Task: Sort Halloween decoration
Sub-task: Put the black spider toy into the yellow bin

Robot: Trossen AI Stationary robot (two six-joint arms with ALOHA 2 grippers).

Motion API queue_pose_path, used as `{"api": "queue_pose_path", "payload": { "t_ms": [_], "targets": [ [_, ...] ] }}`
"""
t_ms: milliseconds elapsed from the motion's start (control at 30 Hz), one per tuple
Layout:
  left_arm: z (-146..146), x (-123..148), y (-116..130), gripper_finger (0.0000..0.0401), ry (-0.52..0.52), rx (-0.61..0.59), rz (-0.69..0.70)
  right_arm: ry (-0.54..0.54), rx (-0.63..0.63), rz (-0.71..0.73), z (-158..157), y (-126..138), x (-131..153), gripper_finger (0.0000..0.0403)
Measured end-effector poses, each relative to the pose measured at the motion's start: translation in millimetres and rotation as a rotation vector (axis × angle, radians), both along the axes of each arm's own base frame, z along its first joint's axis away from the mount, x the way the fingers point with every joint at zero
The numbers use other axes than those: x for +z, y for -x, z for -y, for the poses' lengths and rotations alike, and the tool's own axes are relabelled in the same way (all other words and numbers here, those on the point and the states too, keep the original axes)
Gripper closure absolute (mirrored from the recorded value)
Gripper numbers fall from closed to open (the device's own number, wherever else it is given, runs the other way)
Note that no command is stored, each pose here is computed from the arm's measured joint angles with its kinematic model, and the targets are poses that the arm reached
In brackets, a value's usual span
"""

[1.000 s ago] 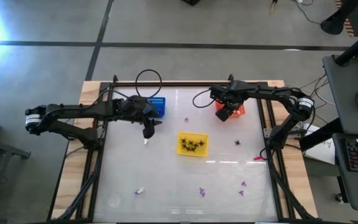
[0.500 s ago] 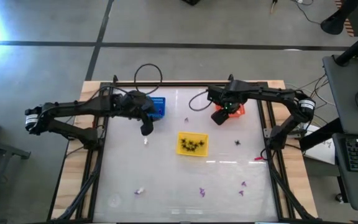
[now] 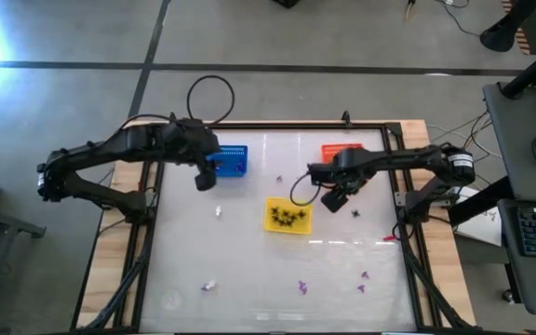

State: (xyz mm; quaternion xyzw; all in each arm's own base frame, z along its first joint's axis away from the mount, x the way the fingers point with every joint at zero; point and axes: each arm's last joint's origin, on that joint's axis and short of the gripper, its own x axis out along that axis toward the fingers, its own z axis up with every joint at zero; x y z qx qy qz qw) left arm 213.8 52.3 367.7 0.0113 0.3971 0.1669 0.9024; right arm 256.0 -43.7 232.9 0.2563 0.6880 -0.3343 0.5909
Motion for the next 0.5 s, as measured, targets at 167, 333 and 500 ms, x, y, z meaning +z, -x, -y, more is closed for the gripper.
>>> {"api": "queue_pose_path", "payload": {
  "t_ms": [167,333,500],
  "targets": [
    [2,6,7,0.0261,0.0,0.002,0.007,0.011,-0.078,-0.064,-9,16,-22,0.0202],
    [2,0,10,0.0262,0.003,0.003,-0.01,-0.08,-0.132,0.044,-18,34,-44,0.0202],
    [2,-5,9,0.0262,0.006,0.004,-0.026,-0.076,-0.232,0.13,-22,56,-54,0.0202]
  ]
}}
